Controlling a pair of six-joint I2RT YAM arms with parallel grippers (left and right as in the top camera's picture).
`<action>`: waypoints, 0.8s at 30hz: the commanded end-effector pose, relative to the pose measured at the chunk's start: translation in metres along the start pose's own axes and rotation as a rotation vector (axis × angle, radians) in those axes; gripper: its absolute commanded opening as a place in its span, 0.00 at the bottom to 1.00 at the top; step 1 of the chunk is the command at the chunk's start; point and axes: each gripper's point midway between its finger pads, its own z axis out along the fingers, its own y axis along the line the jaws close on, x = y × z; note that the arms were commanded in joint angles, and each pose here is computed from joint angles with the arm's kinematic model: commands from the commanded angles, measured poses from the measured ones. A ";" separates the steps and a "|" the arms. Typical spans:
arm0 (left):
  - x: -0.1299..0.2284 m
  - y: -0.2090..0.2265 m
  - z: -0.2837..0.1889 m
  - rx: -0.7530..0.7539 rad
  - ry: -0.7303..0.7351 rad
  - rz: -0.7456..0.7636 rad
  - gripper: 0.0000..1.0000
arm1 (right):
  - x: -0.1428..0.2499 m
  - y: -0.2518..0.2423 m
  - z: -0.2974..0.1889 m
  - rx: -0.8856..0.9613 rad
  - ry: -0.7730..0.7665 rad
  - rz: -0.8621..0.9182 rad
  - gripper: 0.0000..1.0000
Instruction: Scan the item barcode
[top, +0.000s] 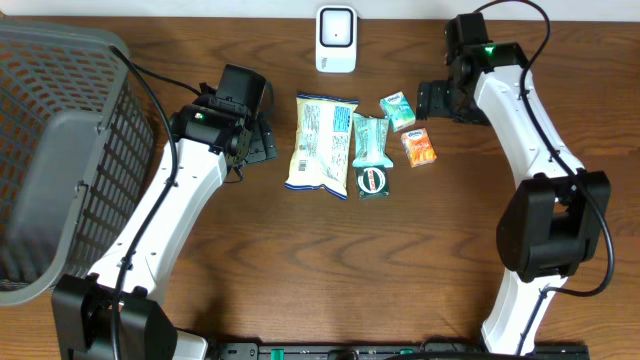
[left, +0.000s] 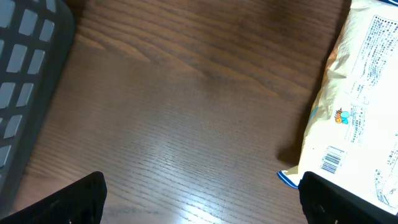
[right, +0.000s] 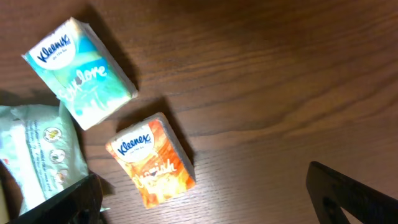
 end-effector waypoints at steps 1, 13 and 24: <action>-0.003 0.003 -0.004 -0.011 -0.015 0.002 0.98 | -0.009 -0.003 -0.005 0.002 -0.027 -0.086 0.99; -0.003 0.003 -0.004 -0.011 -0.015 0.002 0.98 | 0.009 0.006 0.005 -0.446 0.033 -0.254 0.99; -0.003 0.003 -0.004 -0.011 -0.015 0.002 0.98 | 0.028 0.001 0.036 -0.734 0.005 -0.115 0.68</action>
